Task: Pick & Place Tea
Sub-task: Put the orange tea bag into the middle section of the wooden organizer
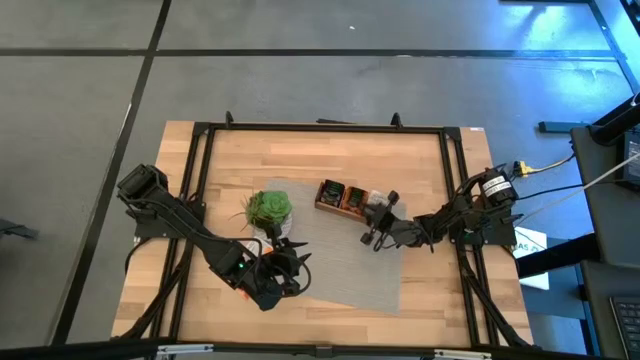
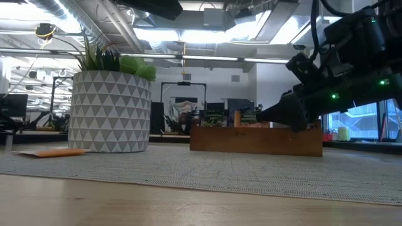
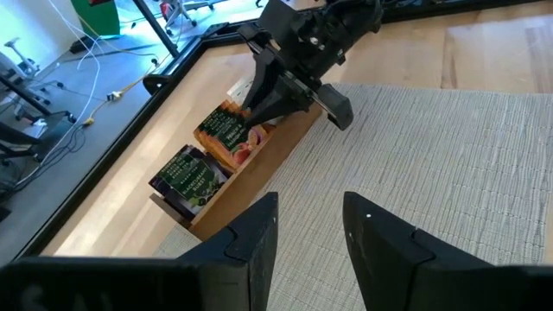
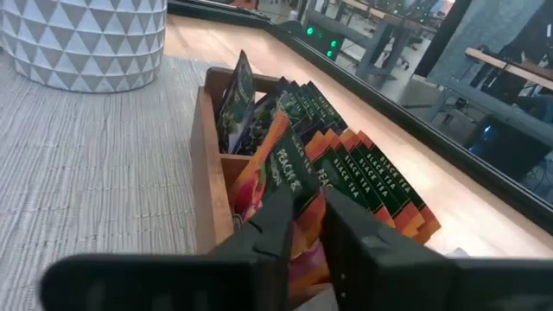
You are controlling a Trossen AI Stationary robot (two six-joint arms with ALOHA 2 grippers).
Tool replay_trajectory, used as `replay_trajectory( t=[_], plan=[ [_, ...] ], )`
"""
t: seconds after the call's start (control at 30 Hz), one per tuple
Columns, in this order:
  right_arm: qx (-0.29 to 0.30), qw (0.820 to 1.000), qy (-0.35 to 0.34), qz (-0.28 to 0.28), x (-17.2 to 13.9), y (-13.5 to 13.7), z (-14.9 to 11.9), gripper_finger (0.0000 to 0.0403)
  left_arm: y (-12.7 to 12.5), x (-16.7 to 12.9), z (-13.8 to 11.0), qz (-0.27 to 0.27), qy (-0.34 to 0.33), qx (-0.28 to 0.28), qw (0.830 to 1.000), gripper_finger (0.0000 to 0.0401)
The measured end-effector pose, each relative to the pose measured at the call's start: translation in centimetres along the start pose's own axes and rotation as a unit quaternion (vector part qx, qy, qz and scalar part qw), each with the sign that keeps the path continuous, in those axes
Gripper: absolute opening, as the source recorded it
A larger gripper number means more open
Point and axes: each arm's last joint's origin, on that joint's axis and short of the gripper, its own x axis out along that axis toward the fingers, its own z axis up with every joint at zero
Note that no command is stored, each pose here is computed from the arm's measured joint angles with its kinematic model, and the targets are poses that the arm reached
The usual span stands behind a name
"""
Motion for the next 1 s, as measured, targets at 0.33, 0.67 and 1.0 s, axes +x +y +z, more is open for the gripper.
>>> replay_trajectory(
  t=[0.33, 0.67, 1.0],
  plan=[
    [-0.006, 0.998, -0.026, -0.063, -1.0, 0.1, 1.1, 0.0111, 0.0, 0.0, 0.0, 0.000, 0.000, 0.000, 1.000, 0.0128],
    [0.004, 0.978, -0.039, 0.207, -4.8, 2.5, 2.6, 0.0112, 0.0, 0.0, 0.0, 0.000, 0.000, -0.003, 1.000, 0.0128],
    [0.048, 0.965, 0.174, 0.190, -5.2, 1.7, -1.7, 0.0113, -0.2, 0.0, -0.1, -0.032, 0.017, -0.015, 0.999, 0.0127]
  ],
)
